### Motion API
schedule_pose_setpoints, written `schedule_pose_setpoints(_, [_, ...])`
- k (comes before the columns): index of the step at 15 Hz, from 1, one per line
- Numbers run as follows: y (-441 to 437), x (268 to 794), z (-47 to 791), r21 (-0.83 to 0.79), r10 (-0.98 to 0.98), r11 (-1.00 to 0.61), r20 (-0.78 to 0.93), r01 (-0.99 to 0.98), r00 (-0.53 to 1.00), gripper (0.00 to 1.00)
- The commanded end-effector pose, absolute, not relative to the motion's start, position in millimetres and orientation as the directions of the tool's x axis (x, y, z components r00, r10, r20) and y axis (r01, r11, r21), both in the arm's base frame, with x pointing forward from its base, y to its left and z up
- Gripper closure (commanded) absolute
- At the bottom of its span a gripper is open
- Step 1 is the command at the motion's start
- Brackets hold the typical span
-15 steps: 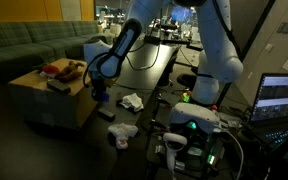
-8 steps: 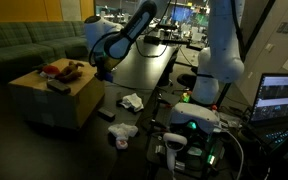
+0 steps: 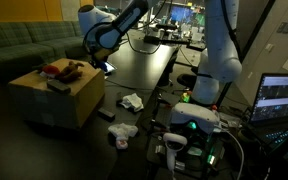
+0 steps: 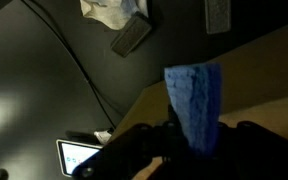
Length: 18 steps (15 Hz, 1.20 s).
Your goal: Pick up all the object from the box and put them on the table, then pick up all the objects from the table and put them on the box
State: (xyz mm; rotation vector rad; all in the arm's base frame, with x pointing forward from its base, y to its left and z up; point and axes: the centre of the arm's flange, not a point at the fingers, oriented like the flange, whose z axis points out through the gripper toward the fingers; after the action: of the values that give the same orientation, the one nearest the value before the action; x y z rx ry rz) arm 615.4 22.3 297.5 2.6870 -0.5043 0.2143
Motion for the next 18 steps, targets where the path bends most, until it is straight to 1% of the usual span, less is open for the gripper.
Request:
schedule_pose_setpoints(1, [4,677,286,0.374,-0.322,-0.840,0.239,-0.392,0.916,0.94])
schedule_pose_setpoints(10, [-48,757,243,0.414,-0.307,-0.818,0.273,-0.400,0.912,0.94])
schedule_pose_setpoints(18, [-72,803,234,0.420,-0.308,-0.809,0.292,-0.411,0.905,0.94])
